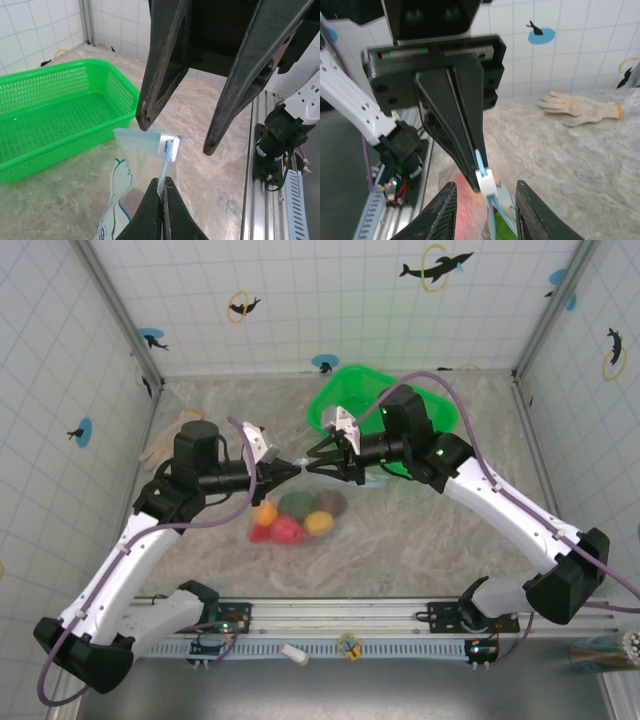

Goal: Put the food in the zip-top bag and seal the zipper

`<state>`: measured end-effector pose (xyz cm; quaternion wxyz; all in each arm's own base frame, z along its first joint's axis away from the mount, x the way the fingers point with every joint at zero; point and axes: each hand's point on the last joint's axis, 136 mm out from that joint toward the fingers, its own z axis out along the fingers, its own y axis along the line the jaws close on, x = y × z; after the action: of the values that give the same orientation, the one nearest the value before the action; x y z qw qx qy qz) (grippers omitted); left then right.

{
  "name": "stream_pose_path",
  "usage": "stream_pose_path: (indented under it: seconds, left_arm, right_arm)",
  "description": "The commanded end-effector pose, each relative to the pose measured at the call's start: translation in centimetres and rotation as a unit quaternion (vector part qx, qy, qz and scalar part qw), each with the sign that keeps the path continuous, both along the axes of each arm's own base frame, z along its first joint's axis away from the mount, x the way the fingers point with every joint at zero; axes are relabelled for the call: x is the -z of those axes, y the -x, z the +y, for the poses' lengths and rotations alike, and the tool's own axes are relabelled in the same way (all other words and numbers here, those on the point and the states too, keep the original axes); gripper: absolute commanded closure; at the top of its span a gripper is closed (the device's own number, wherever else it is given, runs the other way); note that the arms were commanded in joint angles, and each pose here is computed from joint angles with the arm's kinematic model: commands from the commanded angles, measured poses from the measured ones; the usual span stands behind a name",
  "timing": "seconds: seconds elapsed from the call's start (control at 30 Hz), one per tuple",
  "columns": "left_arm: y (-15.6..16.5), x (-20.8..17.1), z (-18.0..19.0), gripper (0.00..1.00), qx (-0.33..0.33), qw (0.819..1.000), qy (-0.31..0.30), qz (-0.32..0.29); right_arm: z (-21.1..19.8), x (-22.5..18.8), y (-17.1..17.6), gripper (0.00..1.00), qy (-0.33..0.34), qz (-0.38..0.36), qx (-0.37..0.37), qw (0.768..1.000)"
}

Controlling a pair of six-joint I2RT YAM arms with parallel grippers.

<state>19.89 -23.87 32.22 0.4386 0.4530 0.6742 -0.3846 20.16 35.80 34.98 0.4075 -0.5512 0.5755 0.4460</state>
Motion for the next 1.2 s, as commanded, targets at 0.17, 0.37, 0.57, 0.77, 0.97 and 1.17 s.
stream_pose_path:
  seconds: [0.17, 0.37, 0.57, 0.77, 0.97, 1.17]
  left_arm:
    - [0.6, -1.4, -0.3, 1.0, 0.02, 0.999, 0.014, -0.03]
    - [0.7, -1.5, -0.3, 1.0, 0.022, 0.999, 0.015, -0.029]
    - [0.6, -1.3, -0.3, 1.0, 0.021, 0.999, 0.008, -0.032]
    - [0.7, -1.3, -0.1, 1.0, 0.017, 0.999, 0.005, -0.036]
    - [0.7, -1.2, 0.0, 1.0, 0.013, 0.999, 0.004, -0.035]
    - [0.6, -1.4, 0.0, 1.0, 0.013, 0.999, 0.005, -0.036]
  right_arm:
    - [1.1, -2.0, 0.4, 0.78, -0.029, -0.003, -0.035, 0.999]
    - [1.5, -1.4, 0.6, 0.75, -0.021, 0.004, -0.04, 0.999]
    - [1.4, -0.7, 0.7, 0.9, -0.009, 0.002, -0.039, 0.999]
    - [1.0, -0.7, 0.8, 0.92, -0.007, 0.0, -0.033, 0.999]
    - [0.6, -0.7, 0.8, 0.79, -0.009, -0.002, -0.023, 1.0]
    - [0.4, -0.9, 0.8, 0.99, -0.008, -0.008, -0.026, 1.0]
